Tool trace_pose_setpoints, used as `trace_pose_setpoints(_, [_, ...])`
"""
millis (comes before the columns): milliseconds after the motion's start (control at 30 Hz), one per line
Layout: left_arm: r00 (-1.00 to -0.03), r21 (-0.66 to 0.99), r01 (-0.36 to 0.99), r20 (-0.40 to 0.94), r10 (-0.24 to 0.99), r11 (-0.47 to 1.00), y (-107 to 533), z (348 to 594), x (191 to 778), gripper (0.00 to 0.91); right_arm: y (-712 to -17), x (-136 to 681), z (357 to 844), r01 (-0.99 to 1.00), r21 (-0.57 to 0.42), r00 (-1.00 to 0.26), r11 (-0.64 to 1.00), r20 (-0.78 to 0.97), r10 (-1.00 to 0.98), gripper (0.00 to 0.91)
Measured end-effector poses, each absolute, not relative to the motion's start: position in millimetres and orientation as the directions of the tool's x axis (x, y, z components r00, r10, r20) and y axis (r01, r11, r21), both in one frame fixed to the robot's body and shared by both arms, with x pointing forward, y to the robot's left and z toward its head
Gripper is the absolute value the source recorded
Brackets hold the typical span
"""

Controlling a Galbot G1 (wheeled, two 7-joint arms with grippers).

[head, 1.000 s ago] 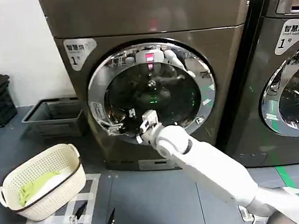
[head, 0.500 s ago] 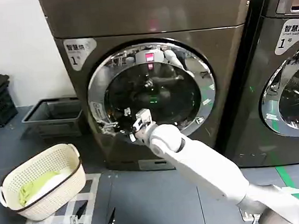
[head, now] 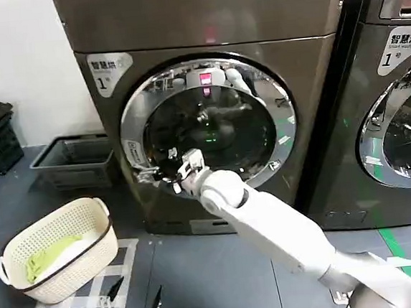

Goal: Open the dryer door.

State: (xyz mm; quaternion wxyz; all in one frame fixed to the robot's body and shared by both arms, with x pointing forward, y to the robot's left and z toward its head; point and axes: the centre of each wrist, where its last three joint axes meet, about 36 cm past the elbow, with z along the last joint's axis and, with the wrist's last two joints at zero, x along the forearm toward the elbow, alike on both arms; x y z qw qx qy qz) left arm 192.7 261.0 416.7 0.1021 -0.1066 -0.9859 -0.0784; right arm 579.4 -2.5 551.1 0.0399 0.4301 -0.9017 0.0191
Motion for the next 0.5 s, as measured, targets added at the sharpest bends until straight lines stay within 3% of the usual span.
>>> trace_pose_setpoints(500, [-0.957,0.132,0.227,0.214,0.195,0.965,260.1,416.3,193.1,0.907,7.5,584.7,549.9,-0.780,-0.003,-0.623,0.626,0.098,-0.776,0.907])
